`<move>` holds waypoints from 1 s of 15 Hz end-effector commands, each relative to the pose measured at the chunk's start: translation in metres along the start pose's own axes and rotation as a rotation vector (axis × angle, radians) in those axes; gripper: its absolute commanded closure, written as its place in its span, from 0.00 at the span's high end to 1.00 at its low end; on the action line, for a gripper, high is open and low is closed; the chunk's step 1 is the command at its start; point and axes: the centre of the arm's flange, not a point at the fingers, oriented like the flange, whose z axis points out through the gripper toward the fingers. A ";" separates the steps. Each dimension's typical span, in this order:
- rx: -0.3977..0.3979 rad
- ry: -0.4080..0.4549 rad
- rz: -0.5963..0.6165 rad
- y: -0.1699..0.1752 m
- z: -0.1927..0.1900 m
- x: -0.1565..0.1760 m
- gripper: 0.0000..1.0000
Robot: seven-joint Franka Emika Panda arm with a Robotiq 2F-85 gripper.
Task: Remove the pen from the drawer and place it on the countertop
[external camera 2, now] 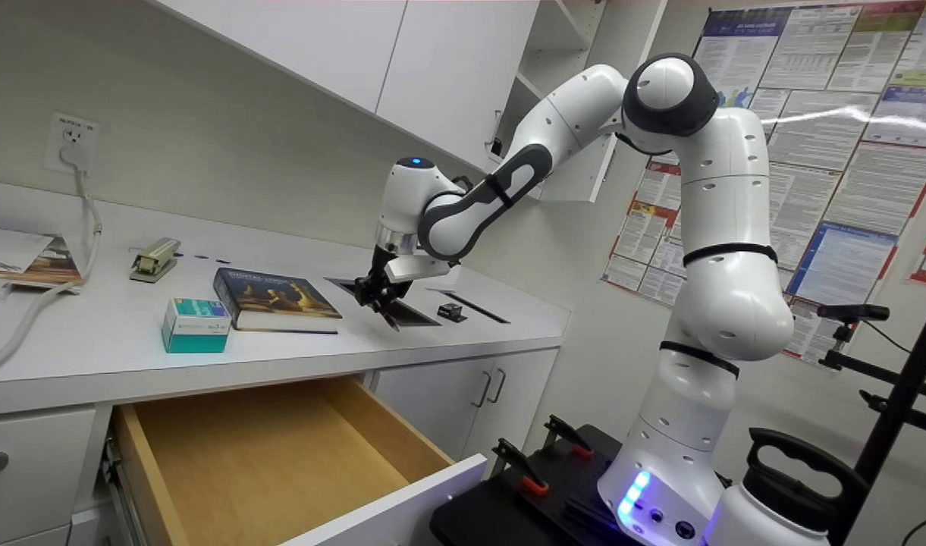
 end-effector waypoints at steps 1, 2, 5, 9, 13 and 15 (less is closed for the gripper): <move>0.086 -0.031 0.071 0.002 0.010 0.003 0.05; 0.091 -0.041 0.087 0.000 0.011 0.003 0.05; 0.100 -0.064 0.119 -0.006 0.011 0.004 0.05; 0.106 -0.059 0.129 -0.016 0.010 0.004 0.05; 0.104 -0.058 0.126 -0.024 0.010 0.003 0.60; 0.099 -0.053 0.126 -0.025 0.008 0.002 0.75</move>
